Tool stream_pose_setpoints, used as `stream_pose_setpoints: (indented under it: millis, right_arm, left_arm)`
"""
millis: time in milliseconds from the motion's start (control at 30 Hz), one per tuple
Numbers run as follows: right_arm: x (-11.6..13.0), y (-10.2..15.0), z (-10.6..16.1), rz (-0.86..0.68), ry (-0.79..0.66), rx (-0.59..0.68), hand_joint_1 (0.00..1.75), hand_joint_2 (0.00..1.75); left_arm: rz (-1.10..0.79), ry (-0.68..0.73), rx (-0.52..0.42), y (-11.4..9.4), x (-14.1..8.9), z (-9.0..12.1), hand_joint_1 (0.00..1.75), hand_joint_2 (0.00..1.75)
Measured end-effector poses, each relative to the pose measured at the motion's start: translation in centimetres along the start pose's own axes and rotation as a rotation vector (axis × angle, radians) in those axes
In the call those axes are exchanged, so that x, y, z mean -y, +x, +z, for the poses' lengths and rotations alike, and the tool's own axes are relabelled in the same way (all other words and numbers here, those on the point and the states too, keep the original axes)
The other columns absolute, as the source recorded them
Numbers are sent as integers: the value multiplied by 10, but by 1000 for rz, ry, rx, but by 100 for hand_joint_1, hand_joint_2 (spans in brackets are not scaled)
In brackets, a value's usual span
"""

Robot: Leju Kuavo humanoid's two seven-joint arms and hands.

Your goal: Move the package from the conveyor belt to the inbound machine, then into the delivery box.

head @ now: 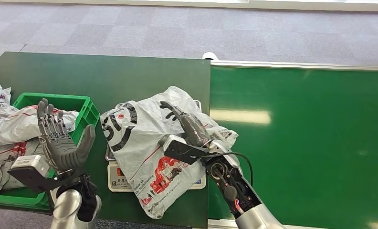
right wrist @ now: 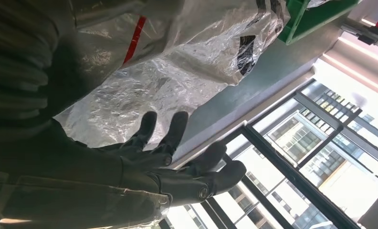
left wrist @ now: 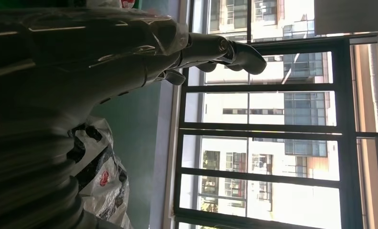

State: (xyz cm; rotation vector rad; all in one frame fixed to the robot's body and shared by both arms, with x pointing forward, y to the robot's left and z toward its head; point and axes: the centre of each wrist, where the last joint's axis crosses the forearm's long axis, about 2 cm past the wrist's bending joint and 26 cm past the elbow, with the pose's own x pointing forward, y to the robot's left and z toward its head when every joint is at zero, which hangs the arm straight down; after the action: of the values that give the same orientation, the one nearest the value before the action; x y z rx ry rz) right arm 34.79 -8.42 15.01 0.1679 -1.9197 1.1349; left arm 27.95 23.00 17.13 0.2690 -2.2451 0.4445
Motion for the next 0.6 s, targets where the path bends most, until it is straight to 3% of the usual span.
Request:
stream_pose_setpoints:
  millis: [367, 600]
  right_arm:
    - [-4, -1, 3, -75, -26, 7, 0, 175]
    - [7, 18, 14, -66, -354, 100, 0, 175]
  left_arm:
    - [0, -38, -5, 0, 1, -1, 0, 175]
    - [-2, -174, -8, 3, 14, 7, 0, 175]
